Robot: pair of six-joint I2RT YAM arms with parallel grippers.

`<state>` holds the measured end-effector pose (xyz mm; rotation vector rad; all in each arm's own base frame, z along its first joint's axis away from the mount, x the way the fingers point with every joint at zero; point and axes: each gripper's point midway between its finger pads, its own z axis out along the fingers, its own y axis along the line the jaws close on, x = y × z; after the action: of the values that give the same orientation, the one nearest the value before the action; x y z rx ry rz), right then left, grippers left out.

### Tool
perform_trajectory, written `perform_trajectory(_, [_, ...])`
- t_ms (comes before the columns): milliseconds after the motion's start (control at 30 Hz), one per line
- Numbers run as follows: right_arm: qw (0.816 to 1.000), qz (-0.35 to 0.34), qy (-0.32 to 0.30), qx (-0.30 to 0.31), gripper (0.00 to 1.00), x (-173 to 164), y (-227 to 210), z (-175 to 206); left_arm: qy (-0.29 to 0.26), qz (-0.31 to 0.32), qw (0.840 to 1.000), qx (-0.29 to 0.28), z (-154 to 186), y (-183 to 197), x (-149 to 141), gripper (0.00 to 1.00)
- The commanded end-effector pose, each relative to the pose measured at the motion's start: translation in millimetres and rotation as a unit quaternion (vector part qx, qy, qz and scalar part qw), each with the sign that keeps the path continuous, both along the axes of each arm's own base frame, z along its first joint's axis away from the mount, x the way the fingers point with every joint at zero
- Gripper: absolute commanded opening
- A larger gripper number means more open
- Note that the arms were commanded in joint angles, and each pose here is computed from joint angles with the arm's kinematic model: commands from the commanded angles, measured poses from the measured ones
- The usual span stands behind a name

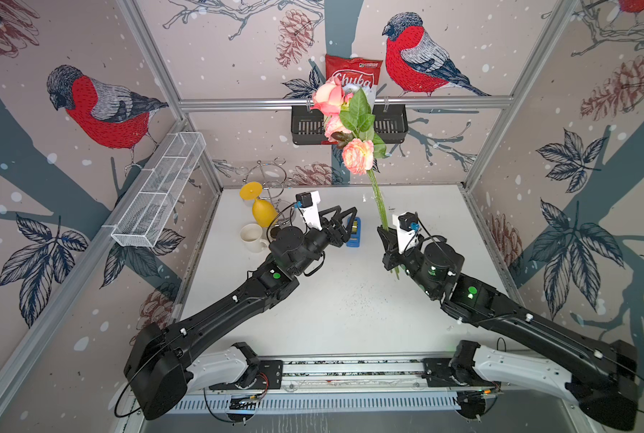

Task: Wrap bouquets with tape
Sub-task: Wrap the tape around the bouquet.

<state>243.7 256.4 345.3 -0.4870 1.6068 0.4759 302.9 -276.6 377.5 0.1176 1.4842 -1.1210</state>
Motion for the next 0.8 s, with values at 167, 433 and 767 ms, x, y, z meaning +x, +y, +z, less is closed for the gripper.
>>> perform_trajectory(167, [0.999,0.038,0.009,0.035,0.00,-10.7,7.9,9.7,-0.138,-0.131,0.978,-0.080,70.3,0.5,-50.8,0.72])
perform_trajectory(433, [0.998,0.049,0.010,0.036,0.00,-10.0,15.9,11.9,-0.113,-0.121,0.985,-0.050,62.0,-18.4,-30.0,0.72])
perform_trajectory(767, [0.998,0.054,0.012,0.028,0.00,-11.3,22.2,10.3,-0.101,-0.119,0.984,-0.088,64.8,-21.9,-20.4,0.57])
